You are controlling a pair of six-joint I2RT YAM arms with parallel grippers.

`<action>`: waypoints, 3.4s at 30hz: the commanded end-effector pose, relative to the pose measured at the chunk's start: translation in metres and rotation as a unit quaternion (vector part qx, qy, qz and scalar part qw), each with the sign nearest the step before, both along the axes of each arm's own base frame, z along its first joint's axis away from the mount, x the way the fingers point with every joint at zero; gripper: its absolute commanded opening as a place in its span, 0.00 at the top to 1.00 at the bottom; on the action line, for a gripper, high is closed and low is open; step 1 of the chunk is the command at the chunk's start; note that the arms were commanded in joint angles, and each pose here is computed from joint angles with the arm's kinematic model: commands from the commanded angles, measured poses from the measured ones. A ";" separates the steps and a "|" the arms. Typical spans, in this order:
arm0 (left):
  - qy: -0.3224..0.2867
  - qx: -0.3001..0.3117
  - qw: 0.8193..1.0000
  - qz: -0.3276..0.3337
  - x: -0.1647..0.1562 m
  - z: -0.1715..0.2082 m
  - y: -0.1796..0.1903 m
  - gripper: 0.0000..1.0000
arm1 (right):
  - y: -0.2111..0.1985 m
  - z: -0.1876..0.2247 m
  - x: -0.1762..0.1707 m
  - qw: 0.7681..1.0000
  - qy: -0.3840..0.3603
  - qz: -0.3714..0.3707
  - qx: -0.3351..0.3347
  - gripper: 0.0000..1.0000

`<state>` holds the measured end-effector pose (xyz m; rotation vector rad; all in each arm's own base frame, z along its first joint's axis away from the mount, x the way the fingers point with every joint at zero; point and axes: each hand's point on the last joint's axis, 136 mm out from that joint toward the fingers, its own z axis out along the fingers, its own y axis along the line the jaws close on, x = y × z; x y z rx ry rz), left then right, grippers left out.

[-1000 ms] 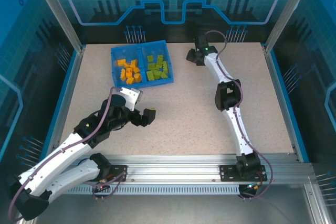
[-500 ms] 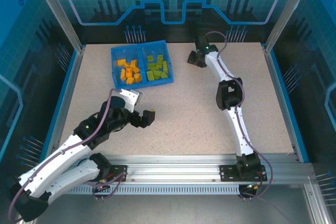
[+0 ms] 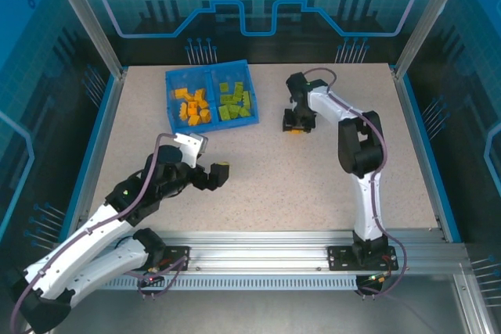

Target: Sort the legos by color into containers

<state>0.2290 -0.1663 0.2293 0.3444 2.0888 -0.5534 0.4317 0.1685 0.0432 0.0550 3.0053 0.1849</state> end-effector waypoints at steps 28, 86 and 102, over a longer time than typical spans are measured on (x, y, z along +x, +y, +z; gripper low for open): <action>-0.011 -0.022 0.951 0.308 -0.033 0.046 0.133 0.01 | 0.295 0.143 0.052 0.925 -0.281 0.159 0.201 0.54; -0.071 0.069 0.961 0.258 0.168 -0.139 0.163 0.01 | -0.151 0.053 -0.036 0.859 -0.506 0.010 -0.081 0.00; -0.072 0.069 0.961 0.257 0.168 -0.139 0.162 0.01 | -0.140 0.051 -0.034 0.864 -0.499 0.044 -0.061 0.00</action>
